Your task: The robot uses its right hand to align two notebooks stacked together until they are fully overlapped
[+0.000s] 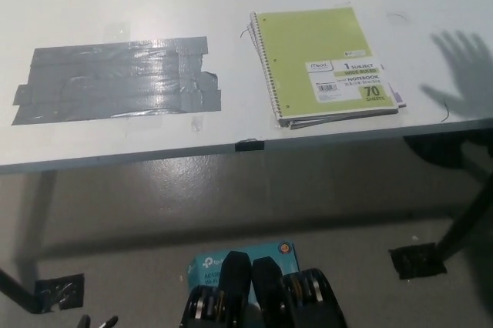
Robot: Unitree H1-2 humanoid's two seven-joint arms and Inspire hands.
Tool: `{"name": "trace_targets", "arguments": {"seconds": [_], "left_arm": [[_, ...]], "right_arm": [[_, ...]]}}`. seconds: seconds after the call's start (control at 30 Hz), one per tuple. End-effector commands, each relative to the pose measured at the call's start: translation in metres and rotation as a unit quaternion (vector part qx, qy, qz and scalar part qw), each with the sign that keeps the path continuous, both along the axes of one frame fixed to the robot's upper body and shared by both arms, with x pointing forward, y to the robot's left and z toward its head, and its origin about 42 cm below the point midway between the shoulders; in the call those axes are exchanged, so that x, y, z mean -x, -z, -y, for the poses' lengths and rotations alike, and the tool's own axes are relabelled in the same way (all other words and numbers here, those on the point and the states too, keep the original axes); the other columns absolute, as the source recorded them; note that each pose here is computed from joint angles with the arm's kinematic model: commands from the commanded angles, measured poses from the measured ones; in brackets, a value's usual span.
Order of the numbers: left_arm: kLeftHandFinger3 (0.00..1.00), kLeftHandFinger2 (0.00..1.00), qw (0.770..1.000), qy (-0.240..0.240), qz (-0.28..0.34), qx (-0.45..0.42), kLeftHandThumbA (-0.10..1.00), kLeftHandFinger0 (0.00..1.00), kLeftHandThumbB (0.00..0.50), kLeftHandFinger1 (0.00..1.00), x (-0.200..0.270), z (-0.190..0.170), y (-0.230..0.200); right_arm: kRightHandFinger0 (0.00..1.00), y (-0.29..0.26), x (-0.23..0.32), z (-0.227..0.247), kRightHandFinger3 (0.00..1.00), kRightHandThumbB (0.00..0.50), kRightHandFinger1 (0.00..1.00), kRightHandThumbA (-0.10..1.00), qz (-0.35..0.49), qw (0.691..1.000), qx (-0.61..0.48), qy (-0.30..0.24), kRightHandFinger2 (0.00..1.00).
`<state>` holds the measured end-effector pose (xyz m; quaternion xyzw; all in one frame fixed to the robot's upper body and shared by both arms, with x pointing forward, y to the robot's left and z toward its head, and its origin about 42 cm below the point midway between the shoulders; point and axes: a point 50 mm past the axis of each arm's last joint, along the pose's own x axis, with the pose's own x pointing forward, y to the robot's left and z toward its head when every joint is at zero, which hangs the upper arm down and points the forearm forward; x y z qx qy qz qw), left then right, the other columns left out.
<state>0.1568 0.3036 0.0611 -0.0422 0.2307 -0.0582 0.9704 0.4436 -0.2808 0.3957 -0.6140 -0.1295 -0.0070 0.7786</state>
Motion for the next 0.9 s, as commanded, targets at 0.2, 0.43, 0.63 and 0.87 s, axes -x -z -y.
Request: {"name": "trace_targets", "arguments": {"seconds": [0.2,0.43,0.63,0.87], "left_arm": [[1.00,0.91,0.999,-0.031,0.021,-0.007,1.00,0.90,0.500,0.86,-0.003,-0.017,-0.007],[1.00,0.91,0.998,-0.053,0.032,-0.015,1.00,0.75,0.500,0.81,-0.014,-0.016,-0.008],[1.00,0.88,0.997,-0.054,0.032,-0.051,1.00,0.78,0.500,0.80,-0.023,-0.017,-0.009],[1.00,0.91,0.973,0.092,-0.036,-0.210,1.00,0.90,0.391,0.86,-0.041,-0.020,-0.013]], "right_arm": [[1.00,0.199,0.252,0.084,1.00,0.126,1.00,0.91,-0.110,0.967,-0.204,0.107,1.00],[1.00,0.286,0.239,0.098,1.00,0.061,1.00,0.86,-0.179,0.960,-0.166,0.136,1.00],[1.00,0.295,0.215,0.118,1.00,0.014,1.00,0.56,-0.448,0.872,-0.182,0.073,1.00],[1.00,0.286,0.198,0.107,1.00,0.075,1.00,0.76,-0.575,0.813,-0.082,0.044,1.00]]}}
